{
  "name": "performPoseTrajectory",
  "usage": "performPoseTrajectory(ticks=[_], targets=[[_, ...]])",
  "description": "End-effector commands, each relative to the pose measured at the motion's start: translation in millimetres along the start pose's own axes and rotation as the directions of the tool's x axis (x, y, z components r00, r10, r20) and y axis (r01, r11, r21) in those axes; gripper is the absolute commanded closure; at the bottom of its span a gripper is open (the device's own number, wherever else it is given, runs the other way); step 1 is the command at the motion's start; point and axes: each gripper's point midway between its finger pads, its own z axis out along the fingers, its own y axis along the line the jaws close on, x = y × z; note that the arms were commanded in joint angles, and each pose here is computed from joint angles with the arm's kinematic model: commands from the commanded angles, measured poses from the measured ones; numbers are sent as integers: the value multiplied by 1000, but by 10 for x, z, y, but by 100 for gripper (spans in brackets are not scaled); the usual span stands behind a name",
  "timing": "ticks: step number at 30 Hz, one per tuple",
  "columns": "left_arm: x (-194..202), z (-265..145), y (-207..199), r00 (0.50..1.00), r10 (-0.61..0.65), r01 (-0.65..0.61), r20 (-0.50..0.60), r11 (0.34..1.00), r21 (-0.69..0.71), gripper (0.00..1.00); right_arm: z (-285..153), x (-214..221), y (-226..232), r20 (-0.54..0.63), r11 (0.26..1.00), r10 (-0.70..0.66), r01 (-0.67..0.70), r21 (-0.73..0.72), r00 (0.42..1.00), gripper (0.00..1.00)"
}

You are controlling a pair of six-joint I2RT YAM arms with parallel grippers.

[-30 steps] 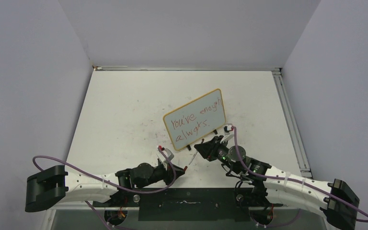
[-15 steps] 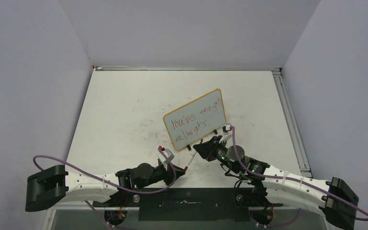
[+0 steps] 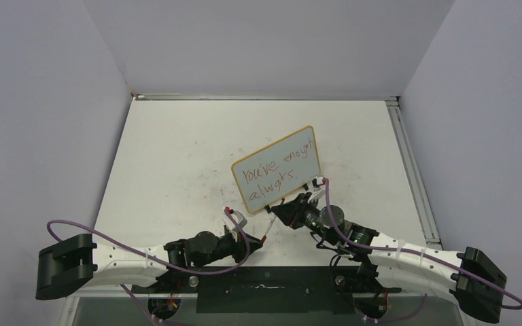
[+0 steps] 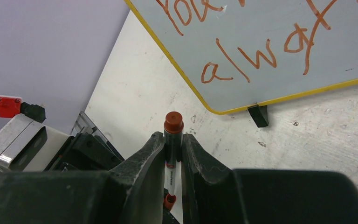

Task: Write a sentence on the whiteboard
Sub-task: Close the whiteboard marker at the center of the board.

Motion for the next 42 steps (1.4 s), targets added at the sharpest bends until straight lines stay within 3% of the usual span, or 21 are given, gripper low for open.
performPoseTrajectory(ticks=[1, 30, 42], targets=[[-165, 10, -107, 998, -11, 8, 66, 999, 39, 100, 14, -80, 150, 31, 998, 18, -17, -61, 999, 95], [-194, -10, -85, 996, -28, 25, 86, 999, 30, 100, 40, 59, 177, -21, 996, 24, -25, -84, 1000, 95], [-486, 23, -70, 982, -17, 19, 186, 1000, -11, 100, 65, 178, 192, -60, 997, -30, 25, -77, 998, 95]])
